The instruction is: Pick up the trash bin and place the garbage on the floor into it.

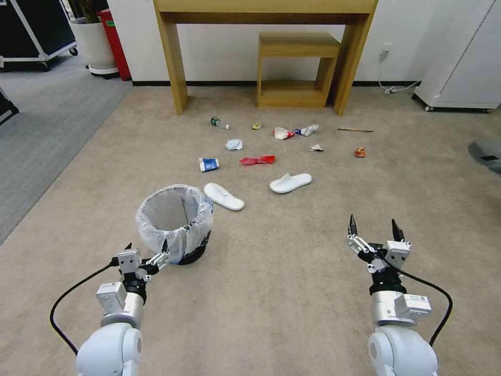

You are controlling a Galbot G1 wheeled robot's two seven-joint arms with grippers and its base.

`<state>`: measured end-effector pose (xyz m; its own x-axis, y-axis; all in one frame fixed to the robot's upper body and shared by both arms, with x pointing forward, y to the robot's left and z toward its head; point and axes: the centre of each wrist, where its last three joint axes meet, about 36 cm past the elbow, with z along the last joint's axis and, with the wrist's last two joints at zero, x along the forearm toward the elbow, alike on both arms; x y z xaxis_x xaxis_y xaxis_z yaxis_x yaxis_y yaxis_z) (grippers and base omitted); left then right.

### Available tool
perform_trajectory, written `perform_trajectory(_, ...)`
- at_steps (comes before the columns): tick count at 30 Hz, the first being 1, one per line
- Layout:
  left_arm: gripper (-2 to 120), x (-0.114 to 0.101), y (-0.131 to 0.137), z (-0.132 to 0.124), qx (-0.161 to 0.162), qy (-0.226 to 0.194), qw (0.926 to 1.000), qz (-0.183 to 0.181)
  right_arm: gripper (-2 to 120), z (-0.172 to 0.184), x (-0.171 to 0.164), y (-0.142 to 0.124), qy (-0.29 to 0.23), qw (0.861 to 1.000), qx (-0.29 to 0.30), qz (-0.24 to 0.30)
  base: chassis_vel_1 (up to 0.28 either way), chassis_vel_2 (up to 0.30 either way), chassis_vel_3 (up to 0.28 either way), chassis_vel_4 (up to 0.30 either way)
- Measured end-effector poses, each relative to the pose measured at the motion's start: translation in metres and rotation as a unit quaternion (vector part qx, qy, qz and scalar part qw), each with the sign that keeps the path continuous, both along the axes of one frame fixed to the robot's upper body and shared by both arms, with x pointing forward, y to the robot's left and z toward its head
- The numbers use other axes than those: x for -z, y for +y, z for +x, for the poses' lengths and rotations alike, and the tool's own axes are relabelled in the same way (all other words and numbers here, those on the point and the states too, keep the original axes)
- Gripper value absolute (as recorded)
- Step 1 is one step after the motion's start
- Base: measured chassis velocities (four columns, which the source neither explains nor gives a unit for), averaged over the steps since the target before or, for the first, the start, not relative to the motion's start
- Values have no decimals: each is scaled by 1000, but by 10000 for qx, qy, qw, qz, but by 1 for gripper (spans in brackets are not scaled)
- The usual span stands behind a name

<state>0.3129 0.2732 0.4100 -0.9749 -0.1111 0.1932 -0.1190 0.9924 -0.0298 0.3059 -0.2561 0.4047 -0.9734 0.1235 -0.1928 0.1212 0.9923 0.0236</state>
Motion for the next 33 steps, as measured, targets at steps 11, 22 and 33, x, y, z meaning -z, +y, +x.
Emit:
perform_trajectory(11,100,-14,12,2,-93,-326,9994,-10,100,2,-1,0,-43,10000,-21,-2,0,0,0,0)
perform_trajectory(22,100,-17,21,1,-56,-333,9994,-14,100,1,2,0,5,10000,-73,-20,0,0,0,0)
perform_trajectory(33,100,-10,25,5,-41,-295,9995,-81,100,-1,3,-2,59,9999,-115,-86,0,0,0,0)
